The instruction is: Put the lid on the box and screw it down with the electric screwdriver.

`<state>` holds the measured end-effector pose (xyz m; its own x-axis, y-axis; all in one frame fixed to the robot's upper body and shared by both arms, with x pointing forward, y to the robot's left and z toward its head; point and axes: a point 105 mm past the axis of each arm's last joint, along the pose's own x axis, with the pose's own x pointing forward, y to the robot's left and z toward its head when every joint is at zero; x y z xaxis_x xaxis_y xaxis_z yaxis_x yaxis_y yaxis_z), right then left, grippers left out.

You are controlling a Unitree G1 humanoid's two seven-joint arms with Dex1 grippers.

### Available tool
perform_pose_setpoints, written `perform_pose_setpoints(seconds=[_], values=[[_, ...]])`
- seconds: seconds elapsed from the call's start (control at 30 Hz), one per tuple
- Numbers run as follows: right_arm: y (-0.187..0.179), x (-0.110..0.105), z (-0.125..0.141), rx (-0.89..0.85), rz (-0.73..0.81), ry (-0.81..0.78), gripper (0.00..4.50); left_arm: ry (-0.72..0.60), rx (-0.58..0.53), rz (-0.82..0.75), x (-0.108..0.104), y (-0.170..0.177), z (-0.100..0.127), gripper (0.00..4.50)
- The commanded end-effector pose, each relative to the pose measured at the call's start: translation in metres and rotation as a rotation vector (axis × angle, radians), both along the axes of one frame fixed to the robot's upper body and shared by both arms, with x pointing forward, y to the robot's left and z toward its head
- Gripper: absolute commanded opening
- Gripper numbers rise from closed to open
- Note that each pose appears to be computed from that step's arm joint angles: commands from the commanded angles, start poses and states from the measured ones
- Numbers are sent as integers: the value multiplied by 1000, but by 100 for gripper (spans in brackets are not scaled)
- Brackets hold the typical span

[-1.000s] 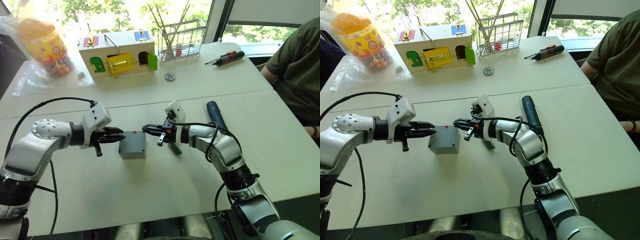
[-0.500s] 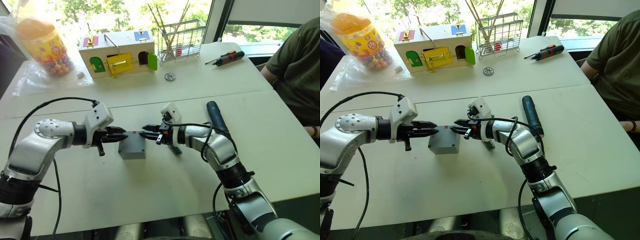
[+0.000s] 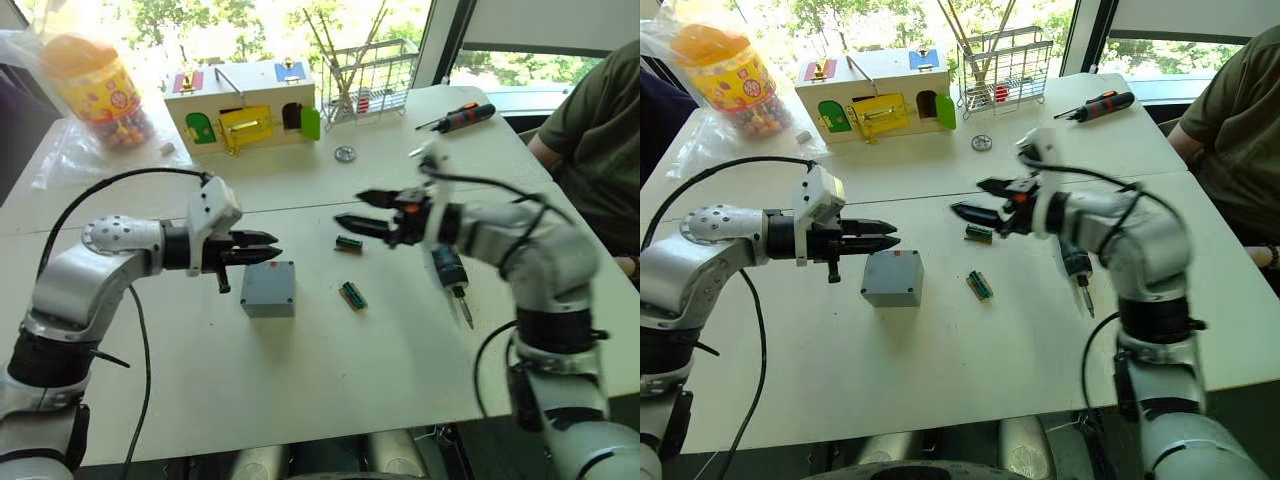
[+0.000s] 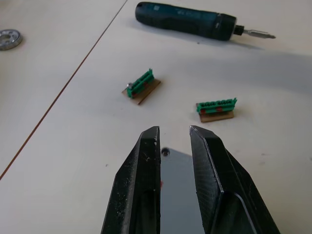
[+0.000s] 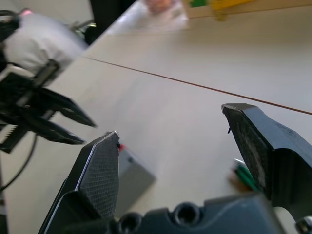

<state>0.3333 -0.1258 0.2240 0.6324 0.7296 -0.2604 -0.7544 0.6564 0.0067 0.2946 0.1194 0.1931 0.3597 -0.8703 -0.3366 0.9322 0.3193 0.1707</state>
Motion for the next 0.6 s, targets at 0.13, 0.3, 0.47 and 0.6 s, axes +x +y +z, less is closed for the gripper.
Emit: perform_pose_setpoints(seconds=[0.13,0.3,0.47,0.6], values=[[-69,-4,-1,-229,-179,194,449,-88,-3,-178,-13,-35,11,94],[-121,-15,-42,-354,-309,551,449,-120,21,-258,-25,-52,5,94],[-125,-8,-55,-363,-314,697,449,-97,33,-270,-26,-58,-10,94],[-120,2,-60,-351,-321,775,449,-106,49,-265,-25,-61,-17,94]])
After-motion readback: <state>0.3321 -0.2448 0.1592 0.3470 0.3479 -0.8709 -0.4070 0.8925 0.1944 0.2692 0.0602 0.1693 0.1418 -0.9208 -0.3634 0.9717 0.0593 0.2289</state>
